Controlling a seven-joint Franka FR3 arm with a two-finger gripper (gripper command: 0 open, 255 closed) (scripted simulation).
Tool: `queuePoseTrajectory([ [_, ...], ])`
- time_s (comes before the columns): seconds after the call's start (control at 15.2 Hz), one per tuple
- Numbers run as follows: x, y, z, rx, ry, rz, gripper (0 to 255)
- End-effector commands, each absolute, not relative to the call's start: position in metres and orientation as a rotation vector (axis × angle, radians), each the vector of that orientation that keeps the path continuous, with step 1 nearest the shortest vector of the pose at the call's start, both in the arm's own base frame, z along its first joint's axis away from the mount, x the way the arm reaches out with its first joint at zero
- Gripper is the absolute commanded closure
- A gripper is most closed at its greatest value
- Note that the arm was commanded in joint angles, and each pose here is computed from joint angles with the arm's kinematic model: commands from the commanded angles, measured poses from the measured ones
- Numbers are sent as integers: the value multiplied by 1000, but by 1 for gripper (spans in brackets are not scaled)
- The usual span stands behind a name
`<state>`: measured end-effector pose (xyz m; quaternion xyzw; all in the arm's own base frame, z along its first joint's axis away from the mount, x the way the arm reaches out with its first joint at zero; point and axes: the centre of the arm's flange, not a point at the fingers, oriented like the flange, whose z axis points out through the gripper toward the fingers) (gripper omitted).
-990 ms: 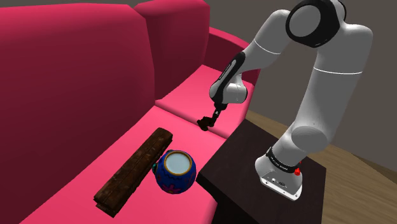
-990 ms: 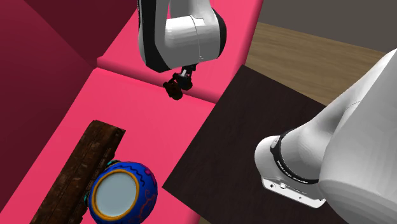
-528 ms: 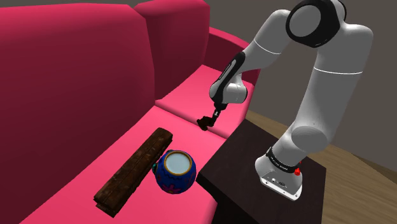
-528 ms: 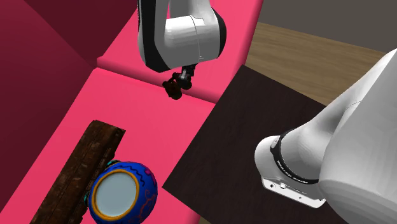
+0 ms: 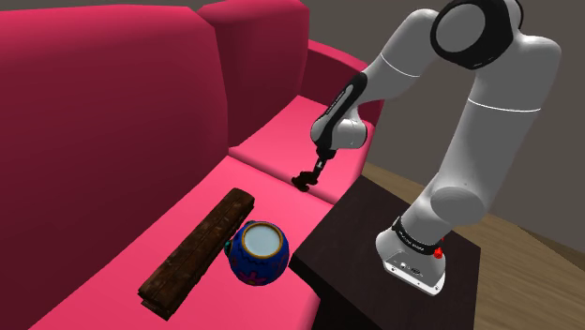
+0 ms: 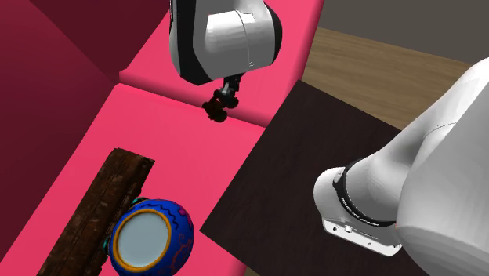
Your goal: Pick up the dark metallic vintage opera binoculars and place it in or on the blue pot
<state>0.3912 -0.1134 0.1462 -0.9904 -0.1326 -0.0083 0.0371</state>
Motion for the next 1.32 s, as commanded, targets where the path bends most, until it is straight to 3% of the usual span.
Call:
queuePoseTrajectory([
  [0.0, 391, -113, 157, -3040, -407, -25, 255],
  [1.25, 391, -113, 257, -3040, -407, -25, 255],
])
